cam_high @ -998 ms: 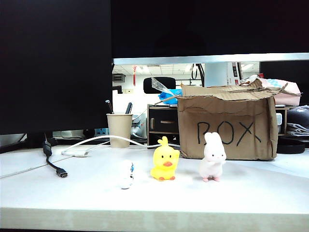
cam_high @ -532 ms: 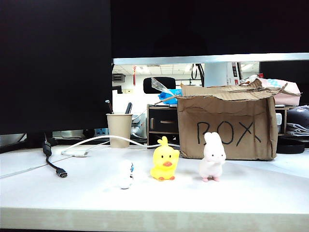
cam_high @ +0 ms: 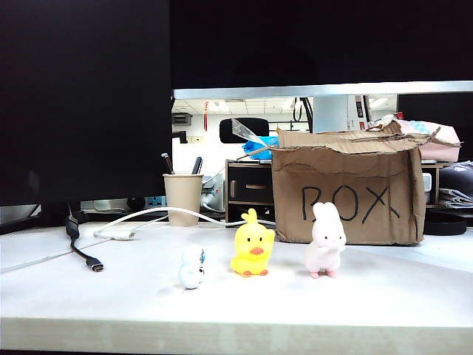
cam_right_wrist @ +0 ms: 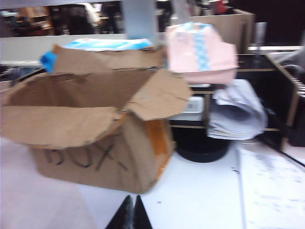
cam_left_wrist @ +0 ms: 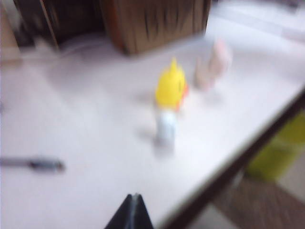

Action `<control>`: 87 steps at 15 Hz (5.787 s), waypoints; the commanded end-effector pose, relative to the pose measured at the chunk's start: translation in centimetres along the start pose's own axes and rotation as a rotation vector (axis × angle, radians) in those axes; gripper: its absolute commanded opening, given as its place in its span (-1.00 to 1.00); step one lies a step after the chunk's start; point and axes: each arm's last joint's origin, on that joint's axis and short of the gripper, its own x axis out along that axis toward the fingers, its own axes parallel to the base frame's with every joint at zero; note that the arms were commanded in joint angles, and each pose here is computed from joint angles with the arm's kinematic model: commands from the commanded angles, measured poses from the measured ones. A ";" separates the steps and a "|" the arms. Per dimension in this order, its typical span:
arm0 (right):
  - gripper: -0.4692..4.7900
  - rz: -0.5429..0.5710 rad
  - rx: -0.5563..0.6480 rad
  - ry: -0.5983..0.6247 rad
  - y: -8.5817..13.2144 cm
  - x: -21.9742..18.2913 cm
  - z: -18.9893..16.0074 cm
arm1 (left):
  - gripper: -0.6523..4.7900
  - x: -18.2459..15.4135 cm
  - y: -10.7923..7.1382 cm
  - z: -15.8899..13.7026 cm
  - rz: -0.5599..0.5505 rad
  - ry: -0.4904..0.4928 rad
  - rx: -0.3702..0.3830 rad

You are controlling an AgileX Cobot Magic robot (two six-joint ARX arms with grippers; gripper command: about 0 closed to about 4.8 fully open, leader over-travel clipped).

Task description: Put the doll that is least similar in size compared to the others into the paper box.

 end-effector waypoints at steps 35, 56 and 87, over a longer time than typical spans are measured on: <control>0.65 0.762 -0.282 0.996 24.4 13.6 2.0 | -0.78 0.4 0.0 -0.6 -0.015 0.081 -0.009; 0.20 0.690 -0.336 1.041 25.1 14.6 -1.7 | -0.78 0.4 0.0 -0.6 -0.015 0.081 -0.009; 0.23 0.676 -0.242 0.915 26.5 16.1 -3.0 | -0.78 0.4 0.0 -0.6 -0.015 0.081 -0.009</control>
